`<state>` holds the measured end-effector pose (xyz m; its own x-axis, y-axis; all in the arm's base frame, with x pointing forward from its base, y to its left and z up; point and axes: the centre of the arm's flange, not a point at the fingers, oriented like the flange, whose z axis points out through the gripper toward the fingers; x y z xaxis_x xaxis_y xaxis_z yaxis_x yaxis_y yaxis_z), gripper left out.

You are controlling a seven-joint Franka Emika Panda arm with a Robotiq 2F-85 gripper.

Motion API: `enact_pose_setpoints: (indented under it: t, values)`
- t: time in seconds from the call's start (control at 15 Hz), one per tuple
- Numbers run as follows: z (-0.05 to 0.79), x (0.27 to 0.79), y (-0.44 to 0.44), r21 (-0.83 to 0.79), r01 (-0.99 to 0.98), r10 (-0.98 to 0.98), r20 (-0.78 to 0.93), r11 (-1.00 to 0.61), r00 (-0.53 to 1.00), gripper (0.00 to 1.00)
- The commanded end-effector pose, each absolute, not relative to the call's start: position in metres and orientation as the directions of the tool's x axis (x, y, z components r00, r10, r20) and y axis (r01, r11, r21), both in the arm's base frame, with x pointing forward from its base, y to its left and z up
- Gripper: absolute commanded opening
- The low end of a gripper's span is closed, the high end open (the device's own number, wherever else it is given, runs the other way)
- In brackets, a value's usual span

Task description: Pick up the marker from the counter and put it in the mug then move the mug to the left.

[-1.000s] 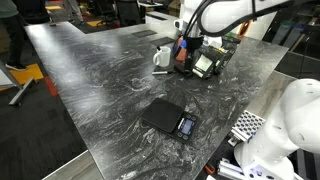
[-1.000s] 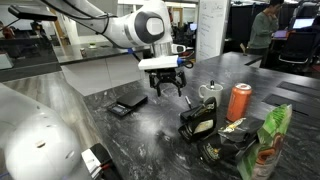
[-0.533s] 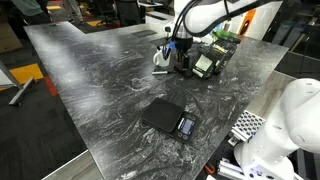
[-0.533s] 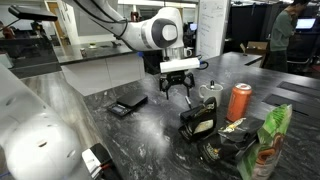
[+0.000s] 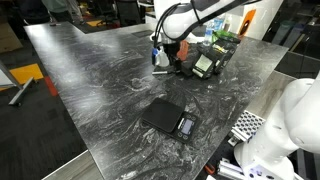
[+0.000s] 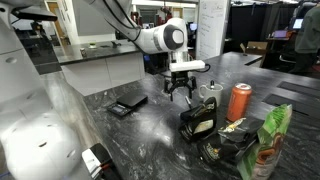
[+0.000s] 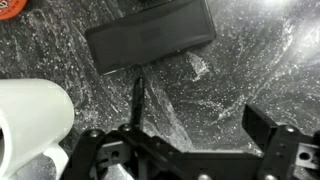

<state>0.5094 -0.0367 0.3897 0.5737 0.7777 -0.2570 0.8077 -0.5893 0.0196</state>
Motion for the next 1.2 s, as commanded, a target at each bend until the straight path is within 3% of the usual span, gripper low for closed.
enact_pose_setpoints:
  t: [0.0, 0.6, 1.13]
  values:
    - [0.383, 0.553, -0.038, -0.006, 0.814, 0.76, -0.362, -0.581, 0.54, 1.0]
    - [0.357, 0.608, -0.035, -0.066, 0.829, 0.764, -0.433, -0.555, 0.478, 1.0]
    - [0.334, 0.625, -0.019, -0.099, 0.838, 0.768, -0.469, -0.537, 0.437, 1.0]
